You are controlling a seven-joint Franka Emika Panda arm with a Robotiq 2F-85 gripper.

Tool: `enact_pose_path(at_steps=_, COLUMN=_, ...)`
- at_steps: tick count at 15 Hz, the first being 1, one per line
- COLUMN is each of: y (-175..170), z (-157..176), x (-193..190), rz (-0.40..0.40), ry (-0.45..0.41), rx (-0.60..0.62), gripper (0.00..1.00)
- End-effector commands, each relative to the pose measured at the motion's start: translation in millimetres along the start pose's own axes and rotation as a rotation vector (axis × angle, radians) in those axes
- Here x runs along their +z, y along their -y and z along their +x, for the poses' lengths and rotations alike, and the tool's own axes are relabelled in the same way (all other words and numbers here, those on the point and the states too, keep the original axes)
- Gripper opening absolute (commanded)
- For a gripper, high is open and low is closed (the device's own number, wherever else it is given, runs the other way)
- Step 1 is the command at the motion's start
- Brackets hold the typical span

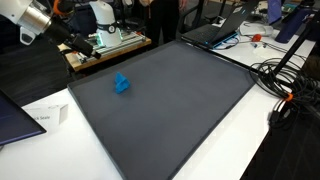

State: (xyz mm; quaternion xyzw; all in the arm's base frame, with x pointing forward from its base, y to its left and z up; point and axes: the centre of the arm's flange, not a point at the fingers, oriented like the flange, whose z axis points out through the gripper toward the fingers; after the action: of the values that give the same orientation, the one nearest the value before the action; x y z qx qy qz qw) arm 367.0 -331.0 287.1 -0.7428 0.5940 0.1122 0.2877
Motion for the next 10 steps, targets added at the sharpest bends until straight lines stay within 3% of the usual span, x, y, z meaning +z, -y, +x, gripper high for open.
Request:
enact_pose_path(at_steps=1, y=11, z=-55, x=-6, rz=-0.001, ry=-0.132, rx=-0.047, gripper=1.0)
enact_pose_path(at_steps=5, y=37, z=-90, x=-6, rz=-0.025, ry=-0.285, rx=-0.115, gripper=1.0)
enact_pose_path(at_steps=10, y=66, z=-126, x=8, rz=-0.155, ry=-0.515, rx=-0.265, gripper=1.0)
